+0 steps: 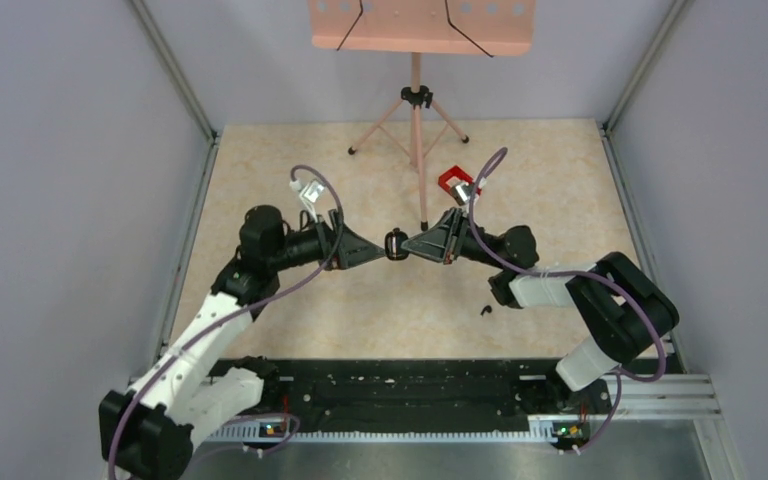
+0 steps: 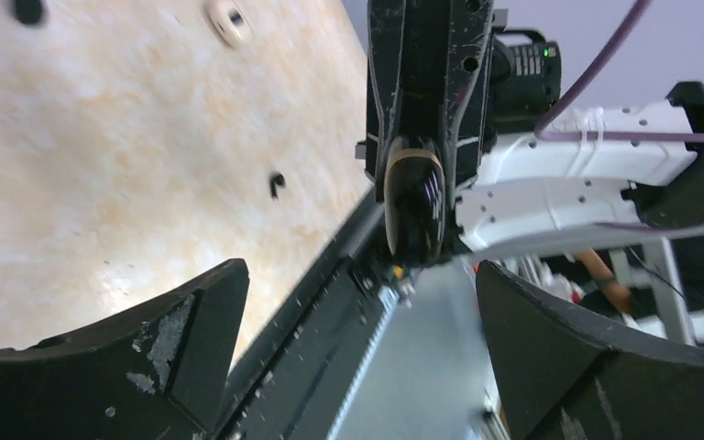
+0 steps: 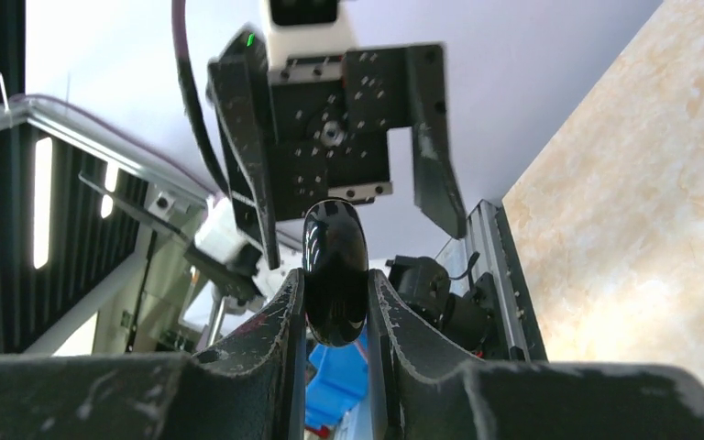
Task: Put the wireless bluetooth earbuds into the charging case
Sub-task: Pass from the left arm to the right, then open the charging case to the charging case.
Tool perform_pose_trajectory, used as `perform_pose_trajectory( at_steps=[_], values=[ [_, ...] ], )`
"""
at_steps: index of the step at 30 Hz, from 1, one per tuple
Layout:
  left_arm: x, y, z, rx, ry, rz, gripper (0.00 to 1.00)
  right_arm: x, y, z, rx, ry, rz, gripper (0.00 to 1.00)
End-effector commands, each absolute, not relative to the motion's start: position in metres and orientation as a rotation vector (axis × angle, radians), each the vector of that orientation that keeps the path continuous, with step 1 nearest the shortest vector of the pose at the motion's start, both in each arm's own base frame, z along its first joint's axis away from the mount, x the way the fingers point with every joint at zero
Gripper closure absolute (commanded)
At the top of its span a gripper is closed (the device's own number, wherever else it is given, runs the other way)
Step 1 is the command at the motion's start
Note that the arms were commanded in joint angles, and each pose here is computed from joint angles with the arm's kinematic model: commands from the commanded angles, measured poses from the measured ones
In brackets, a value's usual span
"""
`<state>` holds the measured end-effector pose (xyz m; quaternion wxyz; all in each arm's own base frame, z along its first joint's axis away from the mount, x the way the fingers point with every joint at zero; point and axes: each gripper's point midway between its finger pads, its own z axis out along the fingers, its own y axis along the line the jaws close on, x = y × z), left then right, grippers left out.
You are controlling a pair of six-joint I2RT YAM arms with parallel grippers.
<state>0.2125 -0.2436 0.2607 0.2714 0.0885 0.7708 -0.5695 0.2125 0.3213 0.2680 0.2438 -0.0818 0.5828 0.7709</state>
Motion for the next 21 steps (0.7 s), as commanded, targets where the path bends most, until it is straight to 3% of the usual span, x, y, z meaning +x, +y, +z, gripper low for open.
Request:
perform_pose_trajectory(
  at_steps=[1, 3, 6, 11, 21],
  values=[
    [0.232, -0.219, 0.305, 0.037, 1.700, -1.386, 0.01, 0.225, 0.318, 0.276, -0.097, 1.519, 2.085, 1.00],
    [0.224, -0.220, 0.314, 0.115, 1.657, -1.373, 0.01, 0.231, 0.315, 0.272, -0.016, 1.530, 2.077, 1.00],
    [0.217, -0.234, 0.300, 0.251, 1.805, -1.377, 0.01, 0.235, 0.314, 0.270, 0.038, 1.527, 2.085, 1.00],
    [0.221, -0.244, 0.297, 0.216, 1.820, -1.464, 0.02, 0.234, 0.319, 0.273, 0.021, 1.539, 2.090, 1.00],
    [0.227, -0.256, 0.292, 0.196, 1.838, -1.569, 0.26, 0.231, 0.321, 0.275, 0.005, 1.543, 2.081, 1.00]
  ],
)
